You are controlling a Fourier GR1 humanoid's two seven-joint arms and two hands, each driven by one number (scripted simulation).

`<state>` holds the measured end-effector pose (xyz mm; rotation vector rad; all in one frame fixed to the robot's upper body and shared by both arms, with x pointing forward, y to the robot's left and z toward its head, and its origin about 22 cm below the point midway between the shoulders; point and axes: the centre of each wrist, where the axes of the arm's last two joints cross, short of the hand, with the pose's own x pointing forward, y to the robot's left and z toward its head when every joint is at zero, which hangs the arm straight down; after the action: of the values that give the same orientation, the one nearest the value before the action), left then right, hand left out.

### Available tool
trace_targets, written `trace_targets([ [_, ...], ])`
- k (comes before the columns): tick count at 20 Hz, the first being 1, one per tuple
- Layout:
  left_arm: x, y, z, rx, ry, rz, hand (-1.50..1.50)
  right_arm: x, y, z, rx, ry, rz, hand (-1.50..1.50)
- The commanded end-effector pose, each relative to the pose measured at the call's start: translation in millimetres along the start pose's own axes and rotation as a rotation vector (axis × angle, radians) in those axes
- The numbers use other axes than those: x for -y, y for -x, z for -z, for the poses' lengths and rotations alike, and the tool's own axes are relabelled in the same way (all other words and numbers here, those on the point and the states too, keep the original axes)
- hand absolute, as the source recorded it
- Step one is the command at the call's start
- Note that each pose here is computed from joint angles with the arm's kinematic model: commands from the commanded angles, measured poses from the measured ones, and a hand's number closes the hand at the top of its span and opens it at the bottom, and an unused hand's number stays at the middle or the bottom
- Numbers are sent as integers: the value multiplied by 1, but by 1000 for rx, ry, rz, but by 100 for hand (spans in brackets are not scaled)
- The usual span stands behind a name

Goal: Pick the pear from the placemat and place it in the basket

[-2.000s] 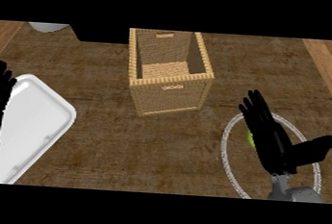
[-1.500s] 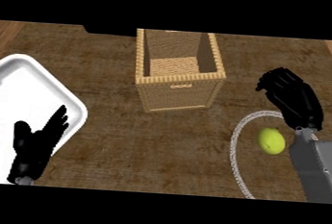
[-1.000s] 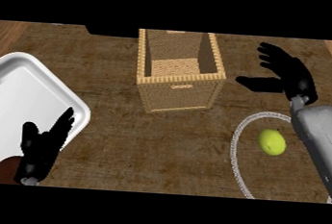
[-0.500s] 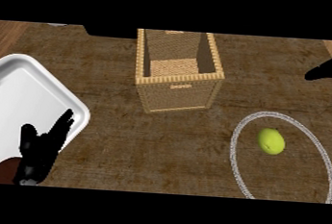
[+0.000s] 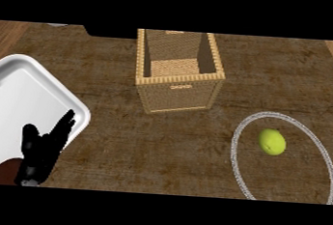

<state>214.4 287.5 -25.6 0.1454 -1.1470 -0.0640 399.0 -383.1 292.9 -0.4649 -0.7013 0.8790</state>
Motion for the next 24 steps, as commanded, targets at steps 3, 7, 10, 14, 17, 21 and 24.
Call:
trace_targets([
  [3, 9, 7, -1, -123, 1, -11, 0, 9, -10, -2, -48, -138, -105, -150],
  [7, -5, 32, -2, -120, -18, -15, 0, 1, 12, 13, -39, -142, -61, -150],
  [10, -9, 47, -9, -136, -15, -11, 0, -9, 8, 25, -25, -130, -18, -150],
  [14, -14, 28, -5, -125, -21, -13, 0, -32, -4, 41, -3, -133, -13, -150],
  [17, 7, 37, -15, -147, -18, -10, 0, -58, 7, 59, 6, -124, -9, -150],
  [21, -8, 36, -3, -147, -33, -1, 0, -72, 9, 67, 19, -108, 11, -150],
  [24, -1, 20, -3, -130, -13, -24, 0, -83, 5, 73, -5, -109, -11, -150],
])
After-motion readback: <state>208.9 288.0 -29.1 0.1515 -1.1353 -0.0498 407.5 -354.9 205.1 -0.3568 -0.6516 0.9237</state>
